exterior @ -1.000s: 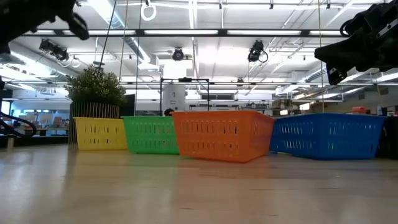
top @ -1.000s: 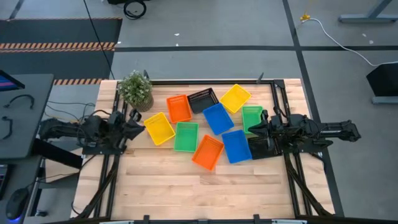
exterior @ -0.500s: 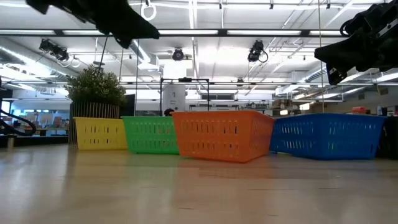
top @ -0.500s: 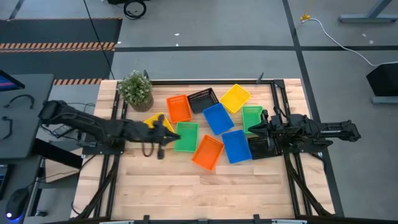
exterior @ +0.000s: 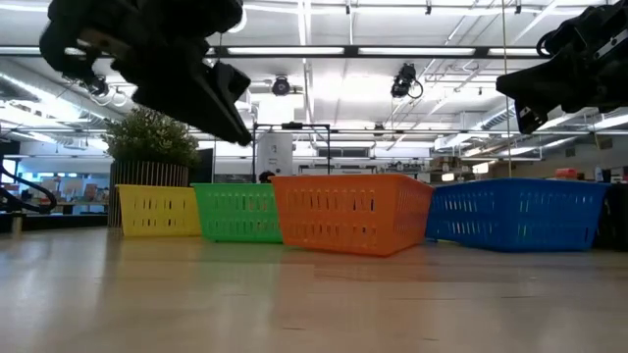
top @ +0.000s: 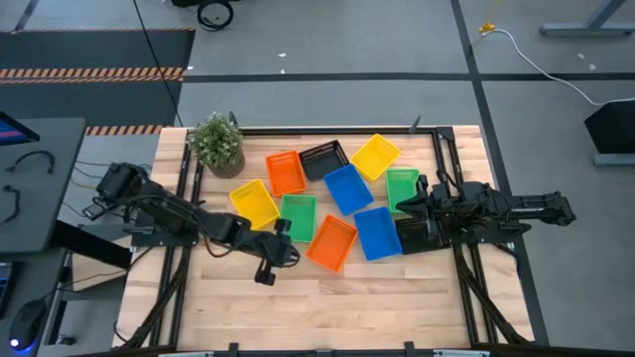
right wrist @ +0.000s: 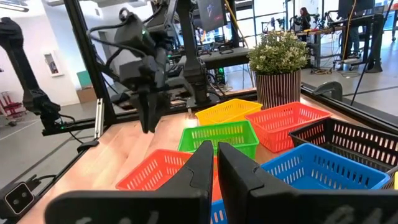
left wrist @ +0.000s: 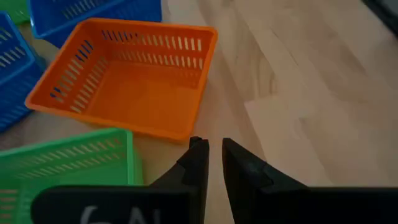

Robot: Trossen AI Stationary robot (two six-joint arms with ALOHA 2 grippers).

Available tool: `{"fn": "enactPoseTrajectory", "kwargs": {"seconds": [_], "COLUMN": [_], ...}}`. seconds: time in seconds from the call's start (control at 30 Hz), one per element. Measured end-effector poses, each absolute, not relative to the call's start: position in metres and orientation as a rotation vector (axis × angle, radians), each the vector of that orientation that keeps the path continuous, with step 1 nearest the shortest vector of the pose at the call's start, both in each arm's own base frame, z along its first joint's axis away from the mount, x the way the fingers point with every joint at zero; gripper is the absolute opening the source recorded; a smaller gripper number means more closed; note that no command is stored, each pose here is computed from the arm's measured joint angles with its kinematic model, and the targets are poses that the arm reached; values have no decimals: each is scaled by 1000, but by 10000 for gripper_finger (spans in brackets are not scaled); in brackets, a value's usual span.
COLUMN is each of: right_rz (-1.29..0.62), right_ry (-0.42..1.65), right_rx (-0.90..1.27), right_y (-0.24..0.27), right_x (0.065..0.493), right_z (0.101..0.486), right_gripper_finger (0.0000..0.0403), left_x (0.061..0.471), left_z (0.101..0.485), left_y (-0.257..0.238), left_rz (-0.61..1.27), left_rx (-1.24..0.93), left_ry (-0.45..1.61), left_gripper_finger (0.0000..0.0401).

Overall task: Stack baskets by color
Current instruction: Move the left green bin to the bottom left of the table

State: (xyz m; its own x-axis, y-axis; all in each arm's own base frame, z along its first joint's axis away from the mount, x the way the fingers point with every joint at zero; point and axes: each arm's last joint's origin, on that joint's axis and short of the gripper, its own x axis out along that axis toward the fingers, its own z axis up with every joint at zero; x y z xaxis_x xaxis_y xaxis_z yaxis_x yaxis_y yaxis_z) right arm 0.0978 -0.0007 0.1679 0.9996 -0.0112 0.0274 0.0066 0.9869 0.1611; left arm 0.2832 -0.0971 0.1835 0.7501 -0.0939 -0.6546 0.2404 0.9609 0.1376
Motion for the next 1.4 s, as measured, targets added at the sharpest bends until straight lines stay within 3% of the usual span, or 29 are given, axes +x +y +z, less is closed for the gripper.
{"fn": "enactPoseTrajectory", "kwargs": {"seconds": [0.17, 0.37, 0.5, 0.73, 0.83, 1.0, 1.4], "right_rz": [-9, -9, -9, -9, -9, -9, -9], "right_ry": [-28, -28, -28, -28, -28, -28, -36], "right_rx": [162, 162, 162, 162, 162, 162, 162], "right_y": [-1, -1, -1, -1, -1, -1, -1], "right_x": [98, 98, 98, 98, 98, 98, 98], "right_z": [168, 168, 168, 168, 168, 168, 169], "right_gripper_finger": [29, 29, 29, 29, 29, 29, 29], "left_x": [291, 305, 308, 305, 302, 300, 305], "left_z": [187, 206, 211, 209, 203, 197, 167], "left_y": [-98, -92, -79, -54, -47, -46, -51], "left_rz": [-149, -62, 12, 117, 165, 148, 70], "left_rx": [321, 164, 123, 58, 76, 107, 56], "left_ry": [682, 611, 713, 867, 893, 899, 976], "left_gripper_finger": [45, 49, 96, 217, 244, 248, 212]}}
